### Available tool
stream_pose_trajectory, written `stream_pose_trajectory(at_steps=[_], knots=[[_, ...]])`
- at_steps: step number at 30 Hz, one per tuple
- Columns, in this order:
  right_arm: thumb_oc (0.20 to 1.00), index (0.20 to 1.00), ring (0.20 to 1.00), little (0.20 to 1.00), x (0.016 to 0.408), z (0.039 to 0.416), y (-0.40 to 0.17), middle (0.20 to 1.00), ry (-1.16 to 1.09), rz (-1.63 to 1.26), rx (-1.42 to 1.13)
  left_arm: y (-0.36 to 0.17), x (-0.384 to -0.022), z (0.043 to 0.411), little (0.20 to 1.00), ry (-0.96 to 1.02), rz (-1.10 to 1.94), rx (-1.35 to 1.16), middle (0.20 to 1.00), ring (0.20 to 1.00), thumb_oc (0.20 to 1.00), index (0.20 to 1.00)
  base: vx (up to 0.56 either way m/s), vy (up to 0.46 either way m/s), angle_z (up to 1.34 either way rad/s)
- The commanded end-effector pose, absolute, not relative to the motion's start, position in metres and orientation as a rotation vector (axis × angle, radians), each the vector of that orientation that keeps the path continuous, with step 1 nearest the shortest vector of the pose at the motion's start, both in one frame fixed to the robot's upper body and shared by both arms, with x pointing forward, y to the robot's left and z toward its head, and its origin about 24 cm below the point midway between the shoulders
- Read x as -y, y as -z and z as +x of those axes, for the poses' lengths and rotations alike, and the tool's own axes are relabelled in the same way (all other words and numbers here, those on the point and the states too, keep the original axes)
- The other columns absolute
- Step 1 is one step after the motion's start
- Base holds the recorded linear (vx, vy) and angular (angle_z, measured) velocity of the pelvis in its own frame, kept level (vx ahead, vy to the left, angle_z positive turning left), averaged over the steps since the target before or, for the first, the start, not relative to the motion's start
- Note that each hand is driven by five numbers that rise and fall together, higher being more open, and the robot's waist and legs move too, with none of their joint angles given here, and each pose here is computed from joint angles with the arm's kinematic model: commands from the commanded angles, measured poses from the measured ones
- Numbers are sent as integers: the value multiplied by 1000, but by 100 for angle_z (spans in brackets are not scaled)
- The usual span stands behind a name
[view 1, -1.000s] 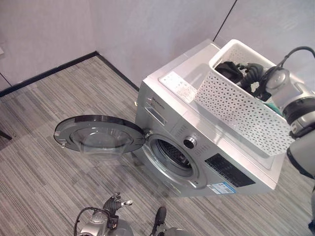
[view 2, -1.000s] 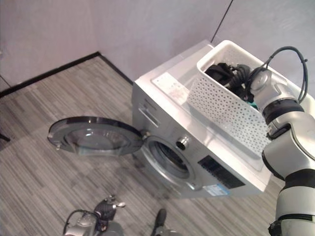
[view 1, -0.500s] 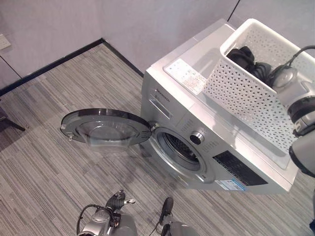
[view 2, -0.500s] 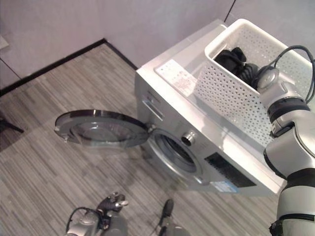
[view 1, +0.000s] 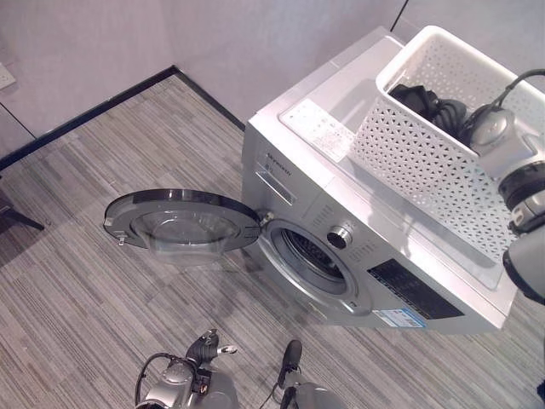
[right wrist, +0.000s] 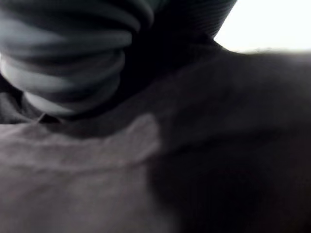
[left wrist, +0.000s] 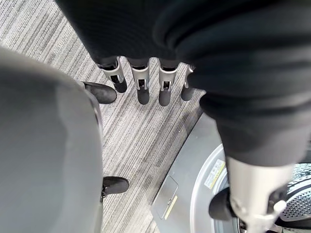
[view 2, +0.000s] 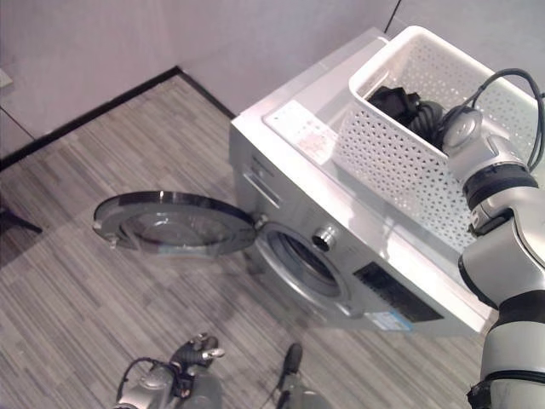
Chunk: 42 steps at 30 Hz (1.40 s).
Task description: Grab the laundry basket,head to the washer,open it,put in the laundry and shut it.
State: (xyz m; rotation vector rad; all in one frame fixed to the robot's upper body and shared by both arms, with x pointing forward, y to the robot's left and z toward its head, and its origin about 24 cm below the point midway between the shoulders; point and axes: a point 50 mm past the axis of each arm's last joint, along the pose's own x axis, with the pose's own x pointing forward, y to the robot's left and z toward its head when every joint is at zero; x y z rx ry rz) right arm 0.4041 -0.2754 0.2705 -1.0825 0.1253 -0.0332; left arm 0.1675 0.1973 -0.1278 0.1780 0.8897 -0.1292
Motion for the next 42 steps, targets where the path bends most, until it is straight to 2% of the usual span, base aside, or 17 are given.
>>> stream_pose_trajectory(at_steps=[1, 3, 6, 11, 16, 18, 31, 42], knots=[[200, 200, 200, 200, 293, 393, -307, 200, 157, -920, 42, 132, -195, 168, 1000, 171, 234, -904, 1000, 1000, 1000, 1000, 48, 16, -4], [200, 200, 200, 200, 298, 391, -310, 200, 181, -884, 65, 132, -196, 167, 1000, 175, 239, -908, 1000, 1000, 1000, 1000, 32, 7, -2], [200, 200, 200, 200, 310, 377, -332, 200, 255, -676, 250, 136, -198, 160, 1000, 170, 256, -936, 1000, 1000, 1000, 1000, 73, 14, 1], [200, 200, 200, 200, 317, 362, -357, 200, 366, -486, 459, 140, -202, 153, 1000, 145, 272, -962, 1000, 1000, 1000, 1000, 61, 22, 1], [200, 200, 200, 200, 306, 348, -381, 200, 482, -486, 660, 143, -203, 147, 1000, 125, 289, -984, 1000, 1000, 1000, 1000, 32, 54, -7], [200, 200, 200, 200, 302, 338, -391, 200, 569, -582, 737, 142, -203, 148, 1000, 112, 293, -980, 1000, 1000, 1000, 1000, 6, 39, -7], [200, 200, 200, 200, 328, 315, -382, 200, 782, -727, 751, 143, -200, 149, 1000, 119, 322, -972, 1000, 1000, 1000, 1000, -11, 44, -6], [200, 200, 200, 200, 374, 264, -358, 200, 975, -865, 727, 147, -195, 144, 1000, 112, 319, -1001, 1000, 1000, 1000, 1000, -17, 47, -11]])
